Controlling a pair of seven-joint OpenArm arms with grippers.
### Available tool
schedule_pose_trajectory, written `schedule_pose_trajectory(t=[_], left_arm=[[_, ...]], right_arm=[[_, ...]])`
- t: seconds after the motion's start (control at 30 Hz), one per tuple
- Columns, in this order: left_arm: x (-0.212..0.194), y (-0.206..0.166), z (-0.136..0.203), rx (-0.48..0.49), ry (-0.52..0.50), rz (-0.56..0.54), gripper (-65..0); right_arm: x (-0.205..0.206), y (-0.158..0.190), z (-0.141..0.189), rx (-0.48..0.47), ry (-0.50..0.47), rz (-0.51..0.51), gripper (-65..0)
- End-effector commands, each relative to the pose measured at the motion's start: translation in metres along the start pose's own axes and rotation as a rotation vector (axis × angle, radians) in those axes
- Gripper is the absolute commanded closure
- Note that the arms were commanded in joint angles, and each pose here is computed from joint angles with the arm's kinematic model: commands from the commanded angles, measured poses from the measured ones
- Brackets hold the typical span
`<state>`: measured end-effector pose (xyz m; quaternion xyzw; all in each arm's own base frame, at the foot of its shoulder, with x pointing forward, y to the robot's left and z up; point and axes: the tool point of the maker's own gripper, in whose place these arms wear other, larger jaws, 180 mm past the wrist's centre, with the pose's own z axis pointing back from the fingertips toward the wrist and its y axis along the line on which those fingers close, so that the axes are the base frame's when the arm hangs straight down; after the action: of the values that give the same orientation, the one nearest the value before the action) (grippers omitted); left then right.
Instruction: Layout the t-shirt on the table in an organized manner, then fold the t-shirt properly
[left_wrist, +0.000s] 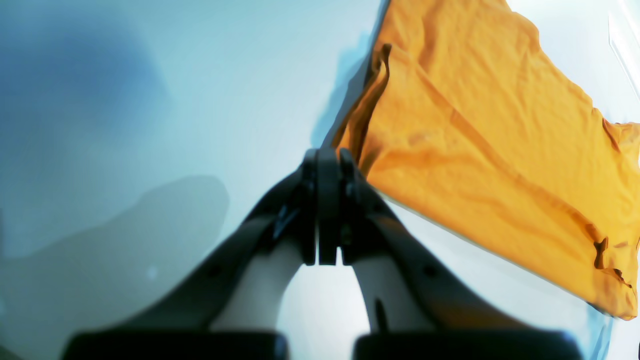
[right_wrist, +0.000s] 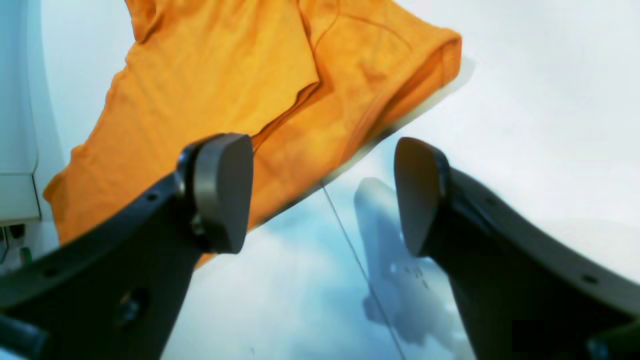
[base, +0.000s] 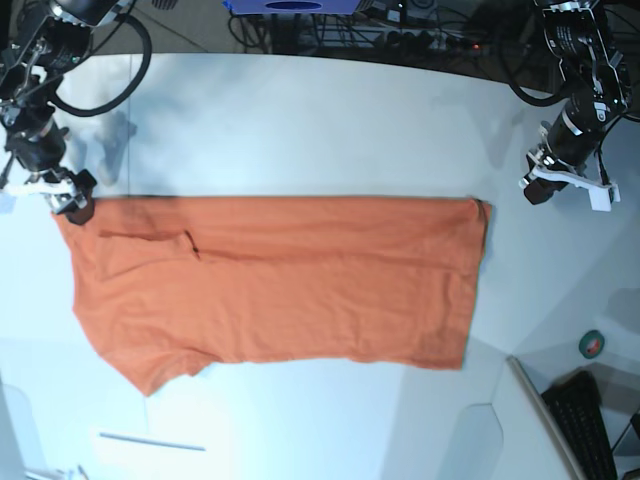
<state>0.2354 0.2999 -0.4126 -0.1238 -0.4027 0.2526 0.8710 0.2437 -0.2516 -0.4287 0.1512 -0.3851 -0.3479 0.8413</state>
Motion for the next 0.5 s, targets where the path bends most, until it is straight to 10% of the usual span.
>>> schedule_pose_trajectory(t=[0.0,0.17,0.47], left_arm=[[0.014,-0.001,0.003,-0.008,-0.037,-0.020,0.0],[0.014,-0.001,0.003,-0.007,-0.036,-0.020,-2.8],[0.014,-0.001,0.003,-0.006,-0.037,-0.019,-41.0]], right_arm=[[0.016,0.004,0.002,0.017,-0.049,0.011,-41.7],[0.016,0.004,0.002,0.017,-0.049,0.011,-41.7],[0.027,-0.002,0.006,0.004,-0.127,0.013,-41.7]])
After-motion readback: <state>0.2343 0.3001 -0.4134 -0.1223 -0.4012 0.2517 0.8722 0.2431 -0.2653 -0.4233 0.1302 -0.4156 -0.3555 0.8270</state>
